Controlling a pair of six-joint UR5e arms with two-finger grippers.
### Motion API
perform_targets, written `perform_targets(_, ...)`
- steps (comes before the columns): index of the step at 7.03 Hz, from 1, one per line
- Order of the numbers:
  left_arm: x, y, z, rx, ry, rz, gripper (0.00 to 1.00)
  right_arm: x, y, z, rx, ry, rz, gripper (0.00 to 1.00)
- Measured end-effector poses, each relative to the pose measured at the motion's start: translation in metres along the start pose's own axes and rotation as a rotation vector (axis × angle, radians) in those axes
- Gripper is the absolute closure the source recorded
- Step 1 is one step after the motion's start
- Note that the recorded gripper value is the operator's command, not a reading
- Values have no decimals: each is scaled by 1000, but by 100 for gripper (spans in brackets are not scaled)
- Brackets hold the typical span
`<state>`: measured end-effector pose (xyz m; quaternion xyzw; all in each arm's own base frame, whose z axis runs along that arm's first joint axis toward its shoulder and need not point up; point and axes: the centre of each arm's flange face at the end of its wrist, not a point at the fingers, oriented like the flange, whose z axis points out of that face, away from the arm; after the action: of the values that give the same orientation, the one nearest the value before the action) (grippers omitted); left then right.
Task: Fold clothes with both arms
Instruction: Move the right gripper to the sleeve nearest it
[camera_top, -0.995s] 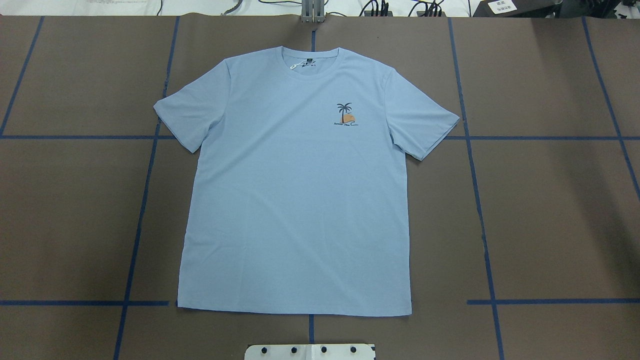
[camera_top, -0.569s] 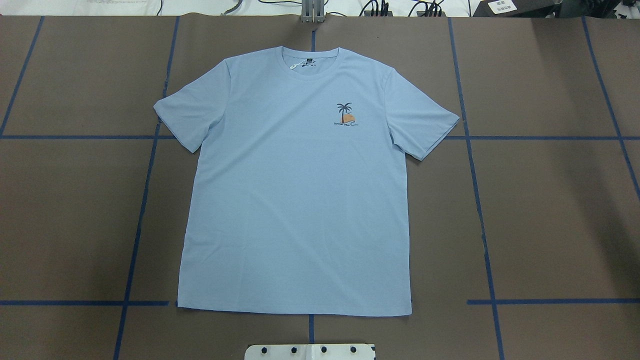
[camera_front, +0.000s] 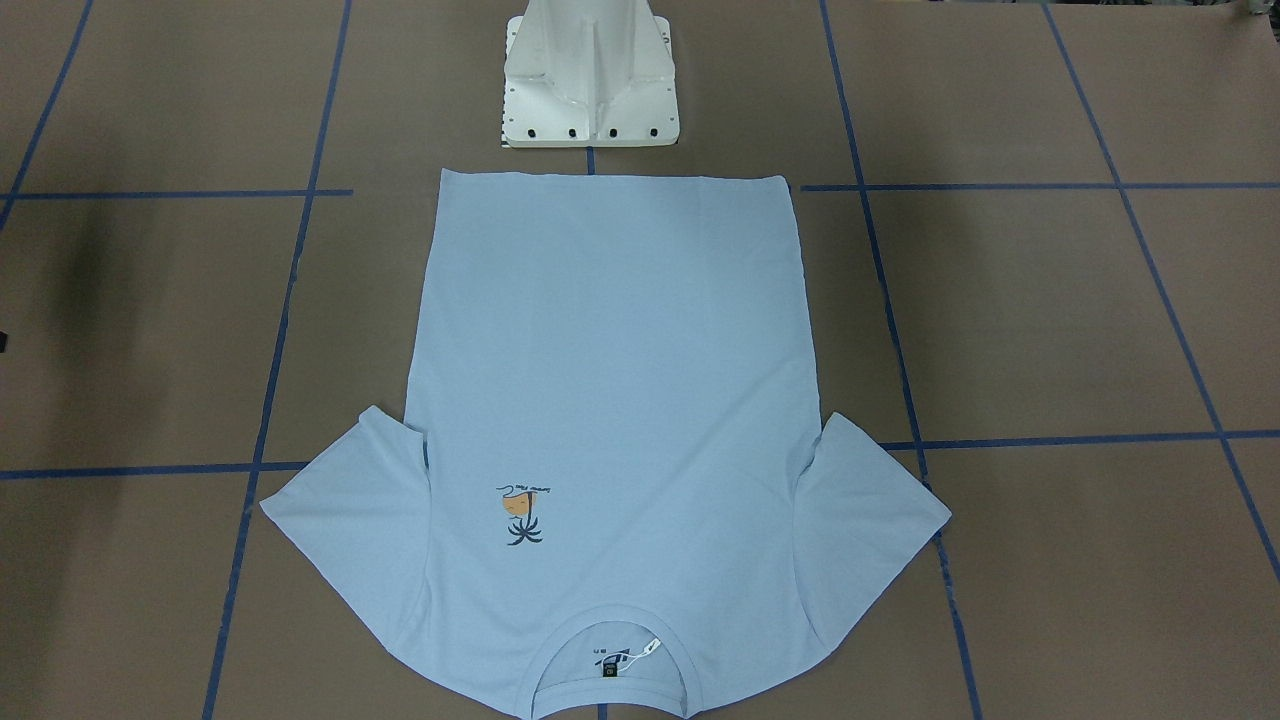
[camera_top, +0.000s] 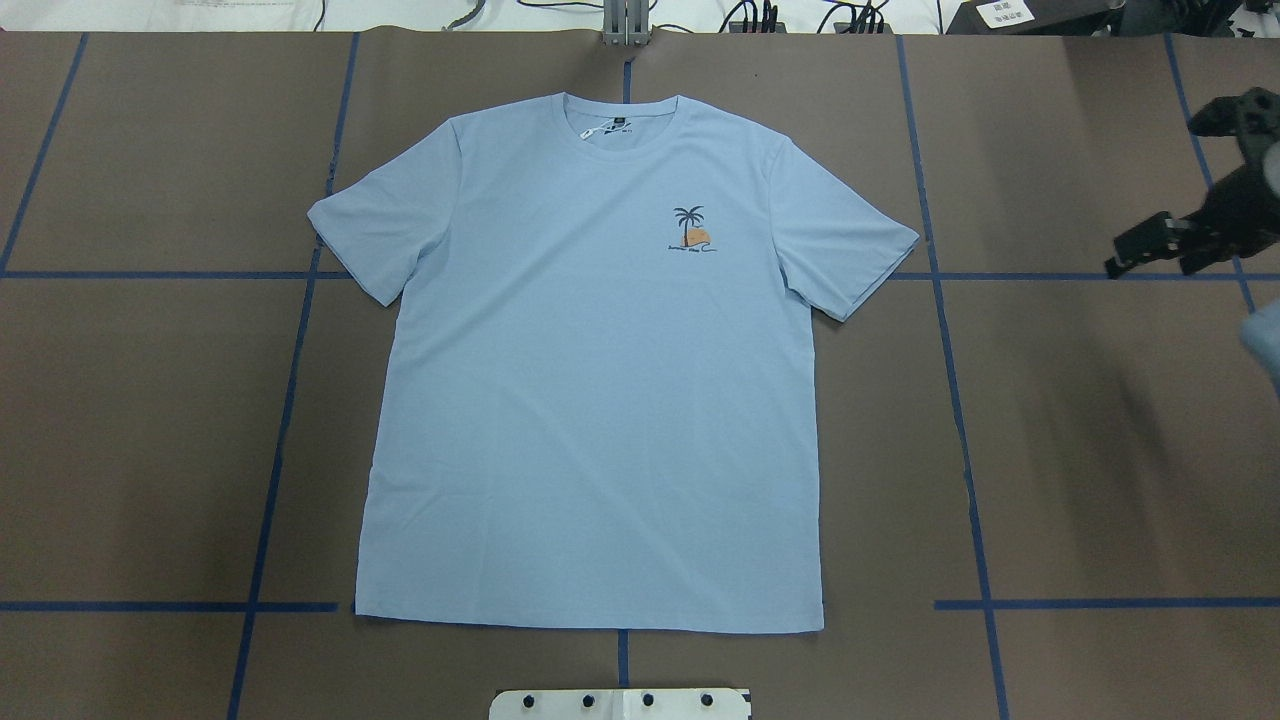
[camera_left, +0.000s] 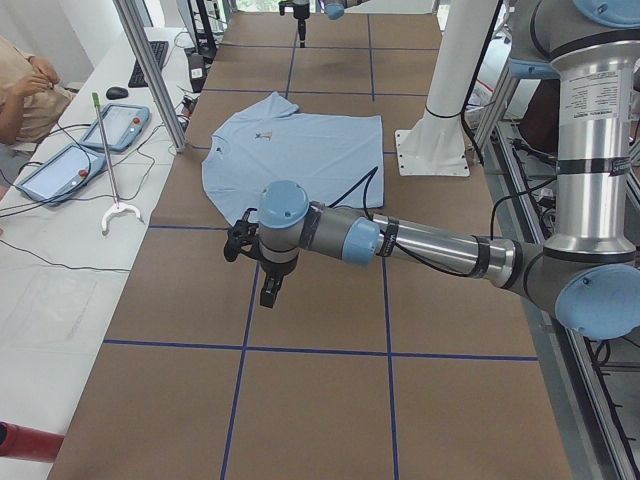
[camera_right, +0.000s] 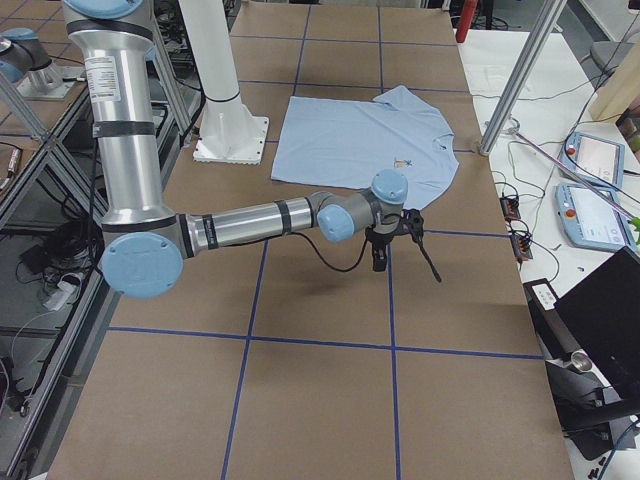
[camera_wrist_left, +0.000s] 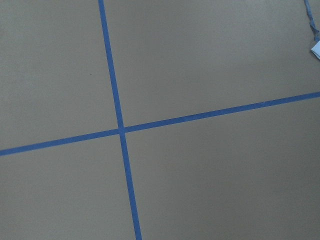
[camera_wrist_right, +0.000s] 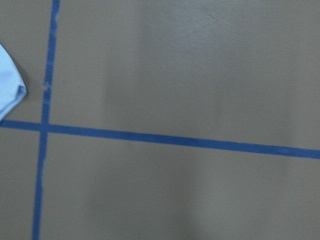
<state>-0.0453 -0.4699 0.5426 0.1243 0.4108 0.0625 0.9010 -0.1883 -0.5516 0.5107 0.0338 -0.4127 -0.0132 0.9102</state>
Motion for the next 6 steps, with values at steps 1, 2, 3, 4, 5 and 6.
perform_targets(1,2,0,-1,4,7,5,0,-57,-24,19,27,-12,47,3)
perform_targets(2,3,0,-1,6,12,7,0,-104,-46,36,60,-29,102,8)
perform_targets(3,4,-1,-2,8,16,8,0,-130,-60,55,103,-40,151,14)
perform_targets(4,6,-1,-3,9,19,9,0,-138,-70,74,138,-51,183,15)
perform_targets(5,6,-1,-4,10,20,10,0,-140,-76,87,158,-55,196,17)
perform_targets(6,7,-1,-4,11,21,12,0,-144,-77,98,172,-47,197,28)
